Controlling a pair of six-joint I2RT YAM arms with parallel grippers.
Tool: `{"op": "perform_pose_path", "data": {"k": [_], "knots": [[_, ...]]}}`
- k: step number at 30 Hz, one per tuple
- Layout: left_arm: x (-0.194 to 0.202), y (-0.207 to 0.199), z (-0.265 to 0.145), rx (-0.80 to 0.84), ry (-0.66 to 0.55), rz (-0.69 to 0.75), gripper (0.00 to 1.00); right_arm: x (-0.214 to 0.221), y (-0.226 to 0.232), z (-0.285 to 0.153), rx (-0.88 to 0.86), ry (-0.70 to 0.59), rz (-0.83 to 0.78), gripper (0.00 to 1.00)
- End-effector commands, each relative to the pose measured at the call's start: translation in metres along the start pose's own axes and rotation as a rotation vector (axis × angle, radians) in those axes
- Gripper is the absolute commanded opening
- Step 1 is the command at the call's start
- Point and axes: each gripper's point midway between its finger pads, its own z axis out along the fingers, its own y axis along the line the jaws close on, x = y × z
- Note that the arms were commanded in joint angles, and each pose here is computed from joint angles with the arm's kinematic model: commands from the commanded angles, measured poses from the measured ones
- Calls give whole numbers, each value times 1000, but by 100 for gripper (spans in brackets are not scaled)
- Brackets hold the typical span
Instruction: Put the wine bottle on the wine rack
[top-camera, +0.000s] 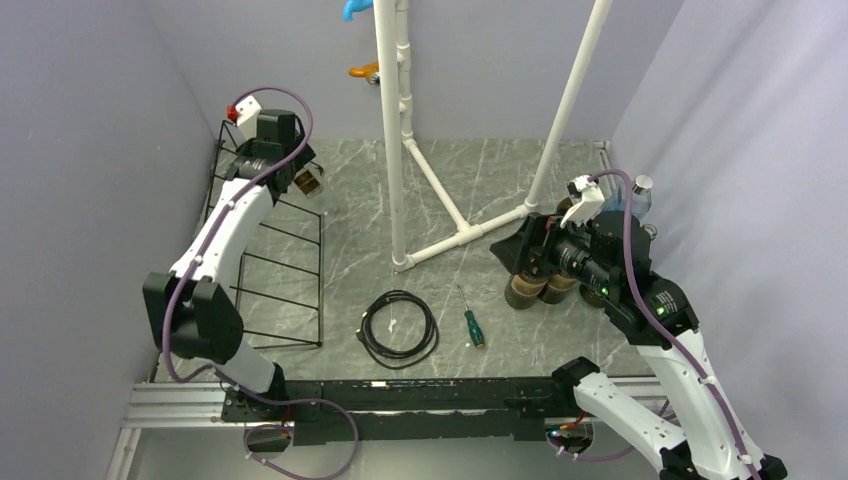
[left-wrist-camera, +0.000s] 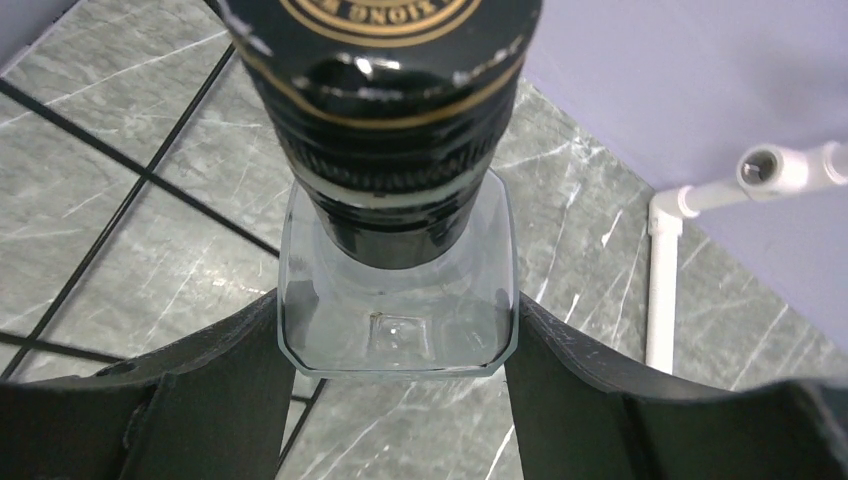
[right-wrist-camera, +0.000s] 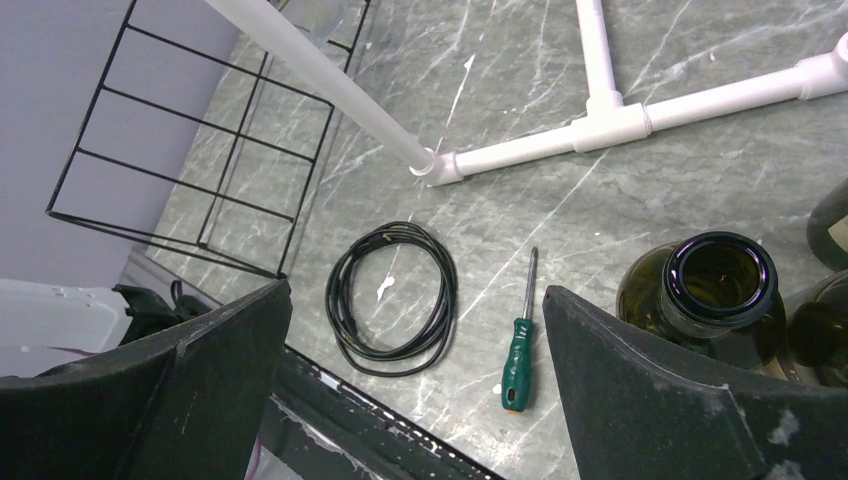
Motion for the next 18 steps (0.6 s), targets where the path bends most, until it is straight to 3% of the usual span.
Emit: {"op": "perform_pose_path", "data": {"k": [1,9,18], "knots": [[-84,-43,4,117,-209,-253,0,-18,10,-6,-29,-50,-9,100],[-87,-48,53,92,-156,-301,0,-17,7,-6,-7,-55,12,100],[-82,-33,80,-36,-113,-418,0,-17,12,4,-37,-41,40,100]]}}
